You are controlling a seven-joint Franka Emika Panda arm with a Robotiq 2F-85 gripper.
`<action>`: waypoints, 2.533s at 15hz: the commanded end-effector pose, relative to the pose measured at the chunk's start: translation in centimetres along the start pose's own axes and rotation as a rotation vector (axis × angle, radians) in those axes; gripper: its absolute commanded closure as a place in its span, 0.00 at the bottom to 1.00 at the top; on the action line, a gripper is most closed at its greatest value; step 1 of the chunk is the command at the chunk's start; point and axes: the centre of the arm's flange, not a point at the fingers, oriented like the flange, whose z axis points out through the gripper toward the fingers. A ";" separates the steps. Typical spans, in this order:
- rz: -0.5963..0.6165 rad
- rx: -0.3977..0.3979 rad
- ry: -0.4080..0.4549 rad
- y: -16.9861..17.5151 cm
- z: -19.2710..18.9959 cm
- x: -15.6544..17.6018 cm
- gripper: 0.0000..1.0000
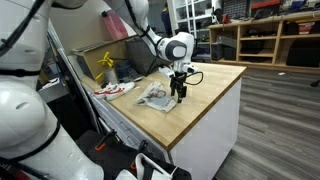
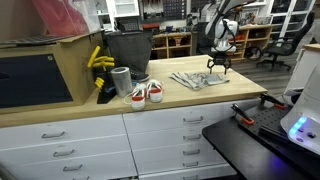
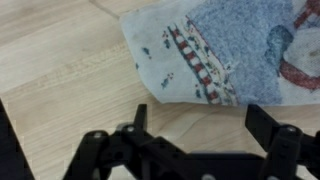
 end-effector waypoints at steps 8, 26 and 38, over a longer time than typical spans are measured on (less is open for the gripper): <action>0.052 0.261 0.003 1.1 -0.6 -0.2 0.00; -0.018 0.308 -0.011 3.0 0.5 2.3 0.00; -0.023 0.308 -0.145 7.1 -2.2 -1.0 0.00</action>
